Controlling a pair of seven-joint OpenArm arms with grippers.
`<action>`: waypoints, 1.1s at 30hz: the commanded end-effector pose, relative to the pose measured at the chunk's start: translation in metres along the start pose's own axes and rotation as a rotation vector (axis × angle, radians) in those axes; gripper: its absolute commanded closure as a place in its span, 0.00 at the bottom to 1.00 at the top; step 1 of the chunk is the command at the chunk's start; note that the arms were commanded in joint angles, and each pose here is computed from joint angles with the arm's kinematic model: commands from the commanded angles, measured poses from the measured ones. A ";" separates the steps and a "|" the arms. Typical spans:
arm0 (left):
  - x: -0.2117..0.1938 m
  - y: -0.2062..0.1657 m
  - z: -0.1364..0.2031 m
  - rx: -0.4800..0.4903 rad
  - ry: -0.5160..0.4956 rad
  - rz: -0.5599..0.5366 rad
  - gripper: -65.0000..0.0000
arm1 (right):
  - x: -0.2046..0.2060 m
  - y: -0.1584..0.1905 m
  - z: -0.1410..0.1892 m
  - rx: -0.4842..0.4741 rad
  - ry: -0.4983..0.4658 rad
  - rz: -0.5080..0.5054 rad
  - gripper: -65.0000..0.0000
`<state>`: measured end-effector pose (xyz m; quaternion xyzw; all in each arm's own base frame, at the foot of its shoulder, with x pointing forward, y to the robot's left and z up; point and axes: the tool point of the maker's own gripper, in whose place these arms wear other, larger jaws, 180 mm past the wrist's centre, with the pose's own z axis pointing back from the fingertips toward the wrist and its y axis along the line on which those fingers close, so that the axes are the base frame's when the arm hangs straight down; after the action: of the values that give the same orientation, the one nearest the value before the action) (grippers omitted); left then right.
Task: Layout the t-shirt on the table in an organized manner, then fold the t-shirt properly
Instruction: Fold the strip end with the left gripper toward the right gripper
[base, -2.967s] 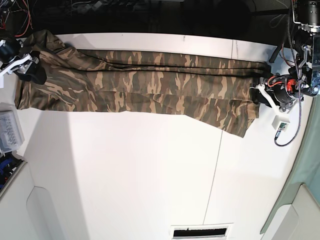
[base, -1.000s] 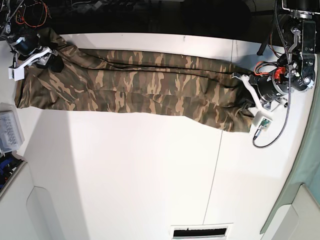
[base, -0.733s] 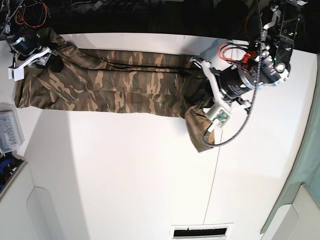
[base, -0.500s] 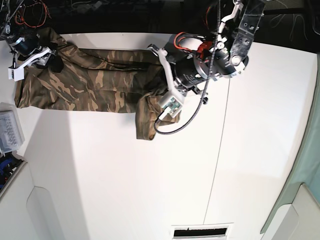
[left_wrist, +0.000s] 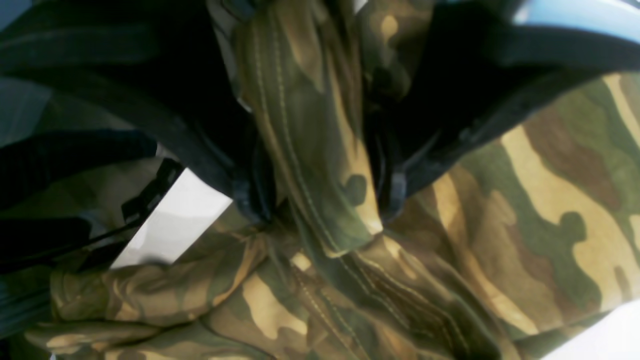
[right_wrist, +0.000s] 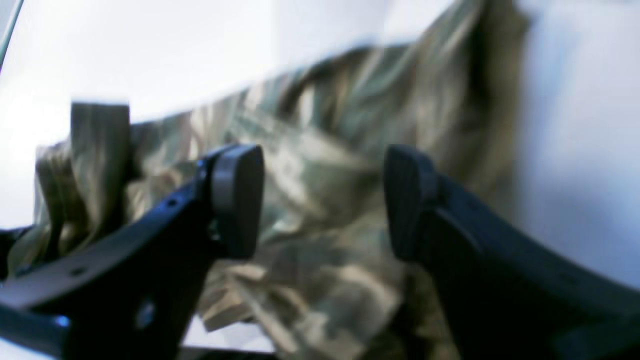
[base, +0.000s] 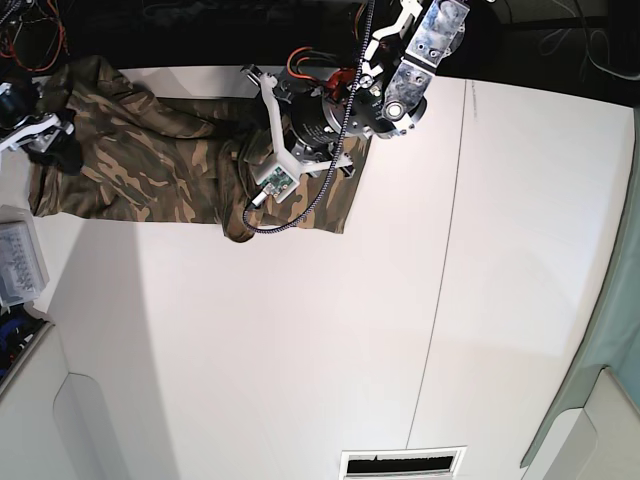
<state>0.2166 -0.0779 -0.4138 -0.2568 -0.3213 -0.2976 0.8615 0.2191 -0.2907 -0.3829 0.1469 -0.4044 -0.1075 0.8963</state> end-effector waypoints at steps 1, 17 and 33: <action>0.015 -0.005 0.001 -0.017 -0.050 -0.001 0.51 | 0.021 -0.007 0.008 -0.013 -0.044 0.041 0.32; 0.028 -0.058 -0.013 -0.091 -0.059 -0.118 0.35 | -0.011 -0.081 -0.006 -0.107 0.090 -0.060 0.30; 0.062 -0.040 -0.001 0.025 -0.142 -0.141 0.35 | -0.057 -0.024 -0.037 0.088 0.225 -0.119 0.31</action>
<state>0.2224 -0.1219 -0.3740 -0.2336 -0.3839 -0.3404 0.8259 0.2097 -0.2846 -0.4558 0.2278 -0.3053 -0.1352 0.9147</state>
